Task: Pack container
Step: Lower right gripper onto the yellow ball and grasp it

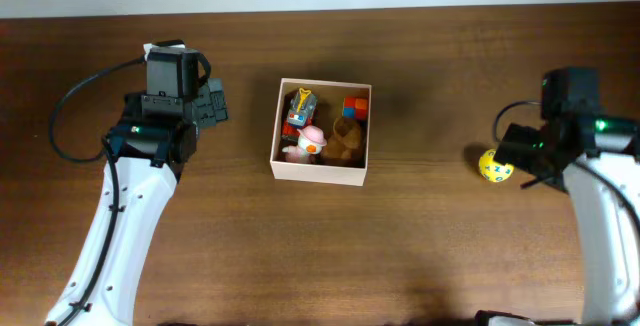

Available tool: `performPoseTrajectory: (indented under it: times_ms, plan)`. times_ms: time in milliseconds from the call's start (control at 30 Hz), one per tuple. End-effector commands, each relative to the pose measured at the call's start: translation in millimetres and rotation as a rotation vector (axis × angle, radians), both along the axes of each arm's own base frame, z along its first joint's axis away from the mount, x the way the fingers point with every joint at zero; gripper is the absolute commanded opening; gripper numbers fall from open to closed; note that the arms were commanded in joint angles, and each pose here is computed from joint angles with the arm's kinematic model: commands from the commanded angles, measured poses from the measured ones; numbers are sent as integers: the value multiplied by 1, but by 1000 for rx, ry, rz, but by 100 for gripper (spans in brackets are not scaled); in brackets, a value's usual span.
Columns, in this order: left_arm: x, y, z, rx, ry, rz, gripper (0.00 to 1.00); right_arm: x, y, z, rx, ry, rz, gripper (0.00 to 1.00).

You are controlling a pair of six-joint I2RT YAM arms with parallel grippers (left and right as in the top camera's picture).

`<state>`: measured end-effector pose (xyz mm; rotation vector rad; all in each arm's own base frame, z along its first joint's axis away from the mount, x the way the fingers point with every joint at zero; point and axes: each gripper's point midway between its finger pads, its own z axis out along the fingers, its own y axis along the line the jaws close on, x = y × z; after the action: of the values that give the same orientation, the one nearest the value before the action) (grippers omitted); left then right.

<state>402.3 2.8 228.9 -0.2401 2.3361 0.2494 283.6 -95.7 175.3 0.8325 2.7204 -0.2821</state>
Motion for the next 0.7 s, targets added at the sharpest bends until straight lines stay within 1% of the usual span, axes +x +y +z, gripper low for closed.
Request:
performPoseTrajectory:
  times_ms: [0,133,333,467,667]
  plan:
    - [1,3,2,-2,-9,22,99,15,0,-23,123,-2,-35,99]
    - [1,3,2,-2,-9,22,99,37,1,-54,196,23,0,99]
    - [1,3,2,-2,-9,22,99,60,-5,-97,205,61,10,99]
    - [1,3,2,-2,-9,22,99,66,-7,-115,205,84,34,99]
    - [1,3,2,-2,-9,22,99,65,-9,-133,203,128,27,99]
